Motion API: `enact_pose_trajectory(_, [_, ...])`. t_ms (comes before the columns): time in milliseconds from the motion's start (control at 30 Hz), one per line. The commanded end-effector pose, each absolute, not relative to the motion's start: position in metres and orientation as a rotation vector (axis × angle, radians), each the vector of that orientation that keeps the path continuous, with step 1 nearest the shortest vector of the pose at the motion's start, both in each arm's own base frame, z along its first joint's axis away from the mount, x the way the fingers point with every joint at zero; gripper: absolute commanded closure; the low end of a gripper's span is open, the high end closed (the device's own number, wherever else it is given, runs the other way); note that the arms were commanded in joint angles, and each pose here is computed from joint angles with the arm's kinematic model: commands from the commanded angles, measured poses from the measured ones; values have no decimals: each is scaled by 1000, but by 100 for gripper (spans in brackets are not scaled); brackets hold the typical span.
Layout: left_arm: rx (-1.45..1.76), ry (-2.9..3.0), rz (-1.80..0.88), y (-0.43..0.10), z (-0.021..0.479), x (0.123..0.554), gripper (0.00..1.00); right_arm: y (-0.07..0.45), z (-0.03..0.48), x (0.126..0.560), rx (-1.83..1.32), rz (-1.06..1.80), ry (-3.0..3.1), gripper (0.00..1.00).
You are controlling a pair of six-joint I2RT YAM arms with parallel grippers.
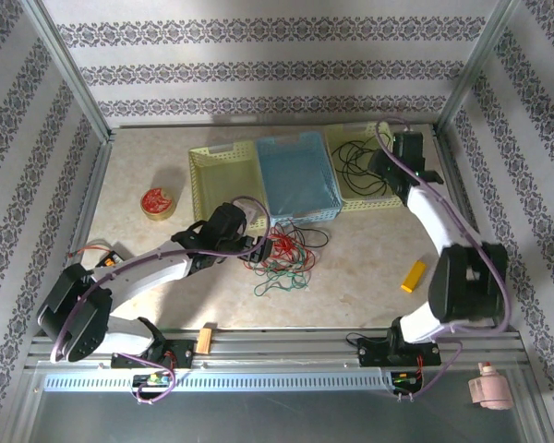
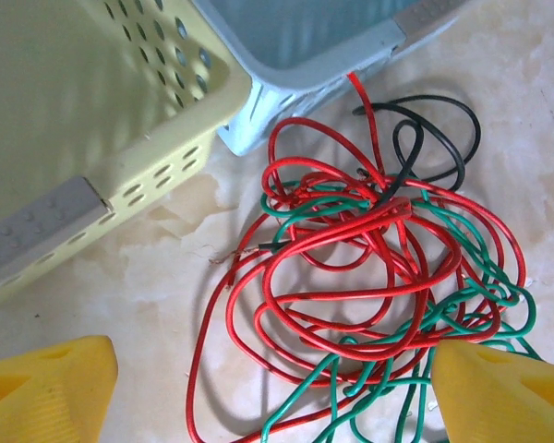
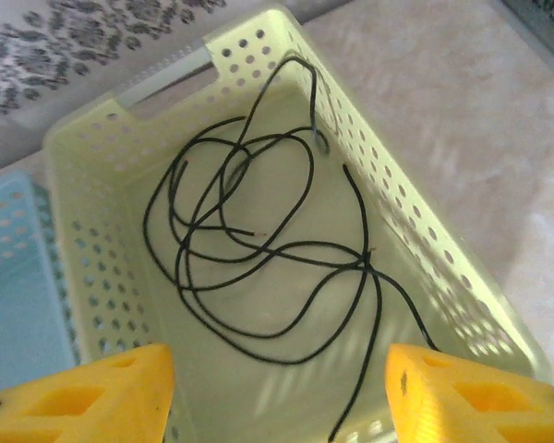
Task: Untangle the cables
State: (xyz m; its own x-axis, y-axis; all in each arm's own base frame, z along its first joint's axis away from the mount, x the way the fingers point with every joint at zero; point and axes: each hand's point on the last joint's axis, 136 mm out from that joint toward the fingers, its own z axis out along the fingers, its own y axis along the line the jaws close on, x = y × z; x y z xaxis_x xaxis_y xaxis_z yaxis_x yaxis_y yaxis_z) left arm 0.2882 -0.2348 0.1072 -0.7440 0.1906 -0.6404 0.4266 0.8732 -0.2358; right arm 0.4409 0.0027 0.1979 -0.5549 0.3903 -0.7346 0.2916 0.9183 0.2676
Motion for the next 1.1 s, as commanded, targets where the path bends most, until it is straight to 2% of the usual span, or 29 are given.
enact_pose_trajectory(0, [525,2423,-502,-244,106,286,12,45,218,405,287,195,2183,40])
enact_pose_trajectory(200, [556,2452,-502,-254,94,292,15,148,155,330,23,557,2341,46])
enact_pose_trajectory(267, [561,2455,-506,-257,91,293,17,178,136,314,-90,606,2390,52])
enact_pose_trajectory(400, [564,2472,-478,-259,81,298,17,219,108,296,-324,602,2469,53])
enact_pose_trajectory(667, [574,2477,-436,-264,72,304,19,234,78,309,-362,515,2539,55])
enact_pose_trajectory(833, [563,2473,-423,-263,70,306,26,237,73,322,-350,477,2541,60])
enact_pose_trajectory(1067, [574,2488,-409,-264,65,308,29,237,61,332,-332,443,2560,64])
